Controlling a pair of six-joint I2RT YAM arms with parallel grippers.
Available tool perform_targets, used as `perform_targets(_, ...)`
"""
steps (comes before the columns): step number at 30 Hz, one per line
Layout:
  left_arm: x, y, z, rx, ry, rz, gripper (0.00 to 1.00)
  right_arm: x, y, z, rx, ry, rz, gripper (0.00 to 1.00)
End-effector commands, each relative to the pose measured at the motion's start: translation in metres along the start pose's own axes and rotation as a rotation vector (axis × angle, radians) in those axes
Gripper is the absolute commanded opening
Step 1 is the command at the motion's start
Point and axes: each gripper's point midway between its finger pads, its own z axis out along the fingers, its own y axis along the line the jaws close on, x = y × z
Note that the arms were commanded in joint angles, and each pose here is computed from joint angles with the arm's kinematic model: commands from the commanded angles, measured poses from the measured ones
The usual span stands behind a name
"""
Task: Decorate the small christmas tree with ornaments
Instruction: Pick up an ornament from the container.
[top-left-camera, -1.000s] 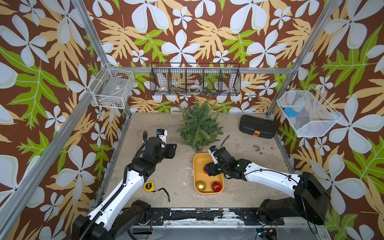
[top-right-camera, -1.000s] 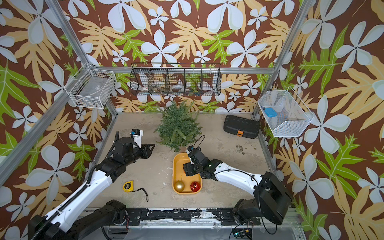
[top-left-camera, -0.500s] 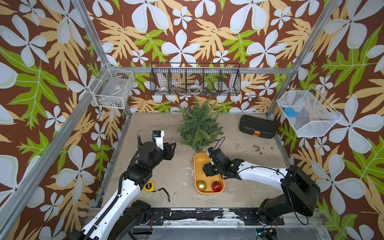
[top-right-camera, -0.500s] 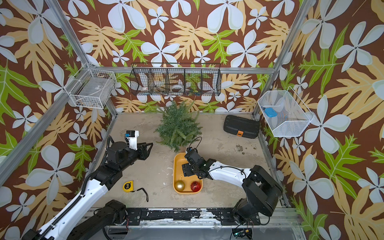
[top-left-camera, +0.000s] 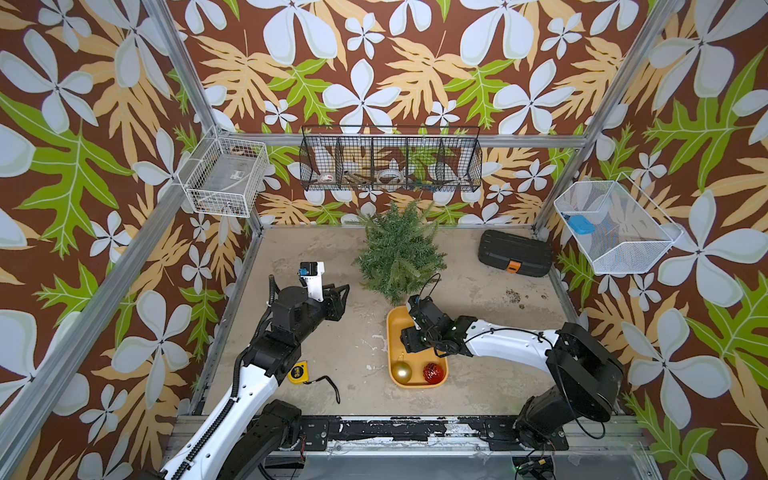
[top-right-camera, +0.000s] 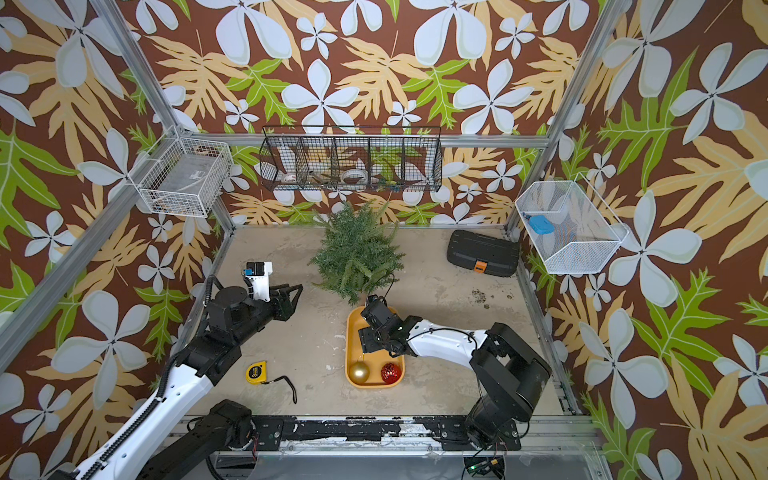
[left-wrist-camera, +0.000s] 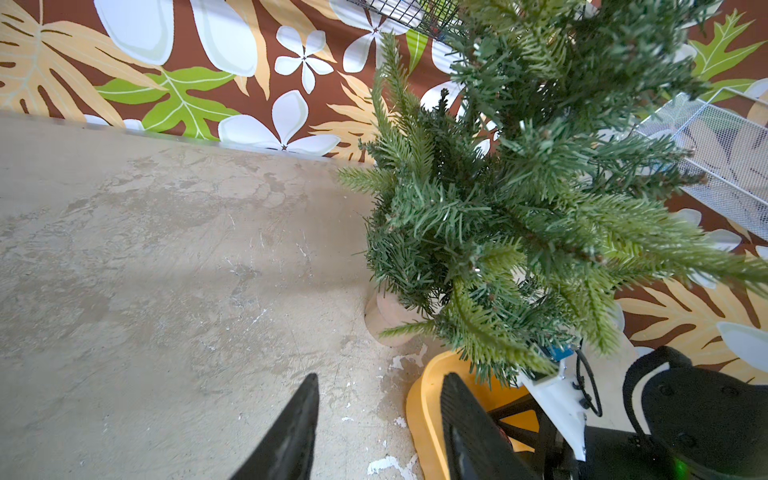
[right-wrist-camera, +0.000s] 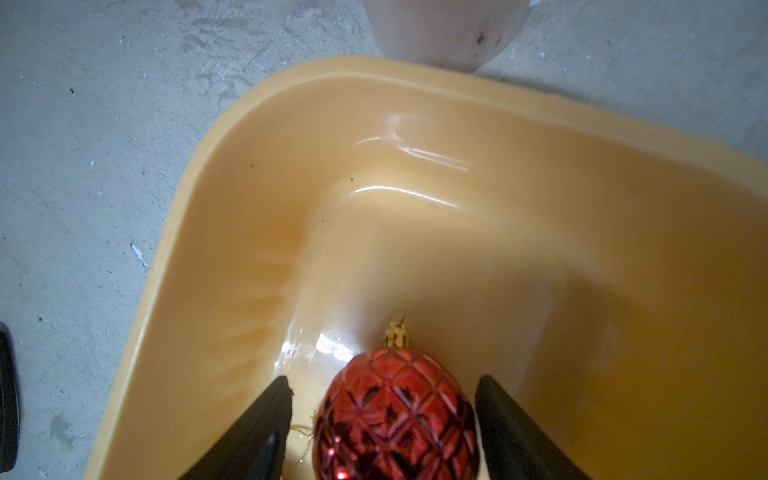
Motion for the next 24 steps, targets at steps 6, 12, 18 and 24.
perform_targets(6,-0.005,-0.002,0.000,0.015,-0.025,0.003,0.49,0.008,-0.005,0.000,0.034,0.031,0.006,0.72)
perform_targets(12,-0.004,-0.002,0.000,0.015,-0.017,0.001,0.49,0.010,-0.004,0.002,0.043,0.040,0.003,0.70)
perform_targets(18,-0.006,-0.002,-0.001,0.017,-0.026,0.001,0.50,0.009,-0.005,-0.001,0.045,0.034,0.001,0.61)
perform_targets(24,-0.006,-0.004,-0.002,0.029,-0.027,0.002,0.50,0.000,-0.002,-0.020,0.020,-0.014,0.004,0.57)
